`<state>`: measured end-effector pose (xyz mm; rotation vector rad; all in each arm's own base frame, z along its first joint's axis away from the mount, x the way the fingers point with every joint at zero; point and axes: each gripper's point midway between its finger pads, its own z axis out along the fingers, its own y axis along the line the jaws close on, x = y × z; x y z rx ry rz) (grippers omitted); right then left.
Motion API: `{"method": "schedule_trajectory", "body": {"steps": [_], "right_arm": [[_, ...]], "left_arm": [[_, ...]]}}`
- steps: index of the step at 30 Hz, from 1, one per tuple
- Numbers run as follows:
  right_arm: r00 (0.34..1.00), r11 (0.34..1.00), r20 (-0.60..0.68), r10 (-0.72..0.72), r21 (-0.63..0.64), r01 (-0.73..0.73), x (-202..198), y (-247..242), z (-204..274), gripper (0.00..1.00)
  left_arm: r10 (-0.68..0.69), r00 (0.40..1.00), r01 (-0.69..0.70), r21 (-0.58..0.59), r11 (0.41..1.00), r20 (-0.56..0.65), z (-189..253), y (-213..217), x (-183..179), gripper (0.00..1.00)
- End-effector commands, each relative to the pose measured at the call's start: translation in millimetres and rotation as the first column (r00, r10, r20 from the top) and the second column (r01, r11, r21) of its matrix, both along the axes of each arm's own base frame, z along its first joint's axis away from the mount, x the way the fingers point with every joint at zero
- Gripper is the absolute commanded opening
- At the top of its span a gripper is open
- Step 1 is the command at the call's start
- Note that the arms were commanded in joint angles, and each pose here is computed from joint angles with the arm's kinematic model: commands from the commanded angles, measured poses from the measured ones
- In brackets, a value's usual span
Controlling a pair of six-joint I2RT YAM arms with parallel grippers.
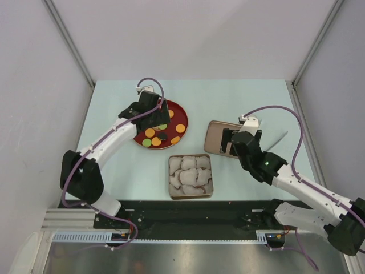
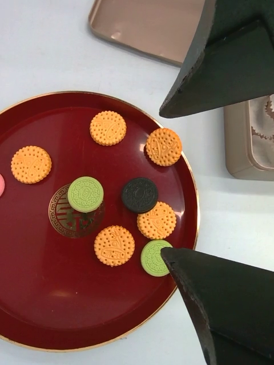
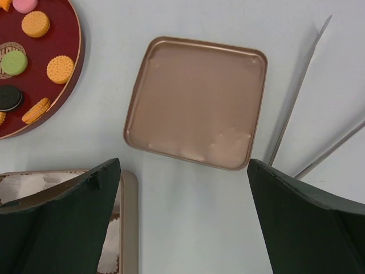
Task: Pack the cookies
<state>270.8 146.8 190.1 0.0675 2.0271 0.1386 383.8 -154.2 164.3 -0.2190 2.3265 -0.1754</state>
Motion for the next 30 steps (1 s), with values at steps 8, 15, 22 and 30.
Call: {"method": "schedule_trajectory", "body": {"steps": [8,15,22,30], "right_arm": [[0.997,0.996,0.013,0.070,0.051,-0.071,1.0,19.8,-10.2,1.00],[0.998,0.998,0.002,0.059,0.026,-0.060,1.2,16.4,-14.2,1.00],[0.977,0.970,-0.092,-0.191,0.136,0.203,27.1,-34.5,-24.8,1.00],[0.845,0.822,-0.145,-0.515,0.196,0.535,81.7,-123.7,-34.7,1.00]], "left_arm": [[0.016,0.998,-0.017,-0.013,1.000,-0.062,-25.4,-4.6,20.6,1.00],[0.006,0.999,-0.007,-0.016,1.000,-0.035,-23.7,-1.6,15.0,1.00],[-0.027,1.000,0.027,-0.092,0.995,-0.004,-4.9,-13.9,-5.4,0.99],[-0.123,0.992,0.124,-0.221,0.967,0.022,1.7,-41.0,-58.4,0.99]]}}
